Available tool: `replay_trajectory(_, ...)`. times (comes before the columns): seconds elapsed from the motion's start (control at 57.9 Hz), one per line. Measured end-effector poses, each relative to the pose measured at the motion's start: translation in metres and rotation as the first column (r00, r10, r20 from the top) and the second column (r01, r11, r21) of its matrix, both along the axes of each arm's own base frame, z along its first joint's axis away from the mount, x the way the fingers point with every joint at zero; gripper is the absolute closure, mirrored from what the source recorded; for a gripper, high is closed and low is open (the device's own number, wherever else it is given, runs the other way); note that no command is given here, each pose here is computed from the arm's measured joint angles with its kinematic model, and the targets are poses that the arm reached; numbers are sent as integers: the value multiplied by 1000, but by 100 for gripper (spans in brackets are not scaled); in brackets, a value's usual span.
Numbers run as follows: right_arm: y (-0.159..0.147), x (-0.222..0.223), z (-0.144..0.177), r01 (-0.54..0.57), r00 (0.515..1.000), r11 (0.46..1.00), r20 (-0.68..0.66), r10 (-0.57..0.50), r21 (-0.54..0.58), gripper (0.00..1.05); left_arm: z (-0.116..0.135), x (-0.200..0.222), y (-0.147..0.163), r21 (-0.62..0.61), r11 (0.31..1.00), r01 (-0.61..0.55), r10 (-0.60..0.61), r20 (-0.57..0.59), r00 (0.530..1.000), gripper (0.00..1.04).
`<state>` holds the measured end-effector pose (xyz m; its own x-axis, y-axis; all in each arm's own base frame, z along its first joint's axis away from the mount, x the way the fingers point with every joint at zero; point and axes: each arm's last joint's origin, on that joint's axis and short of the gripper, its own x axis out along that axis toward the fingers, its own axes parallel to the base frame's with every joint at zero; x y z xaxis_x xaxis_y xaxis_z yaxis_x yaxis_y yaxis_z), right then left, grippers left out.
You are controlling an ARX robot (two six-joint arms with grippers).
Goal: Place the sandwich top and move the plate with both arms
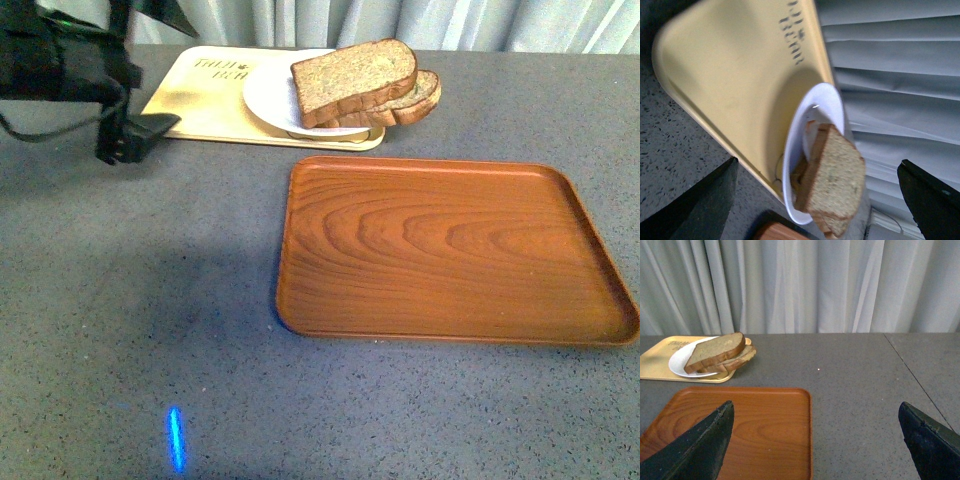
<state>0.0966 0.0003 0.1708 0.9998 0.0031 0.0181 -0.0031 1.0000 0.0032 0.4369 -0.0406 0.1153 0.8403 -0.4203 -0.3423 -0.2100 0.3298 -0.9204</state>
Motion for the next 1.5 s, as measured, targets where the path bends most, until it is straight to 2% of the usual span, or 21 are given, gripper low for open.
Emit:
replay_trajectory(0.035,0,0,0,0,1000,1000,0,0,0,9,10,-10,4,10,1000,-3,2,34,999,9)
replay_trajectory(0.069,0,0,0,0,1000,1000,0,0,0,9,20,-20,6,80,996,-50,40,121,992,12)
replay_trajectory(0.121,0,0,0,-2,1000,1000,0,2,0,9,37,-41,8,252,946,-205,115,329,937,21)
replay_trajectory(0.138,0,0,0,-1,1000,1000,0,1,0,9,40,-47,9,285,933,-221,108,366,924,23)
replay_trajectory(0.173,0,0,0,-1,1000,1000,0,1,0,9,52,-70,12,428,836,-345,106,490,865,30)
replay_trajectory(0.19,0,0,0,-1,1000,1000,0,1,0,9,54,-77,14,438,820,-369,112,509,854,32)
replay_trajectory(0.207,0,0,0,-1,1000,1000,0,1,0,9,58,-90,15,492,769,-408,92,546,833,35)
replay_trajectory(0.259,0,0,0,0,1000,1000,0,0,0,9,63,-123,18,621,640,-452,-2,590,807,44)
replay_trajectory(0.311,0,0,0,0,1000,1000,0,0,0,9,62,-156,21,711,534,-458,-73,578,812,53)
replay_trajectory(0.397,0,0,0,0,1000,1000,0,0,0,9,51,-197,24,794,435,-425,-147,528,836,68)
replay_trajectory(0.466,0,0,0,-1,1000,1000,0,1,0,9,45,-215,27,827,391,-403,-176,497,850,80)
replay_trajectory(0.604,0,0,0,-1,1000,1000,0,1,0,9,46,-233,35,841,363,-401,-212,494,843,103)
replay_trajectory(1.07,0,0,0,0,1000,1000,0,0,0,9,48,-278,40,847,341,-408,-207,491,846,103)
replay_trajectory(1.087,0,0,0,0,1000,1000,0,0,0,9,49,-290,40,846,341,-410,-207,493,845,103)
replay_trajectory(1.502,0,0,0,0,1000,1000,0,0,0,9,55,-308,40,838,340,-427,-207,510,835,103)
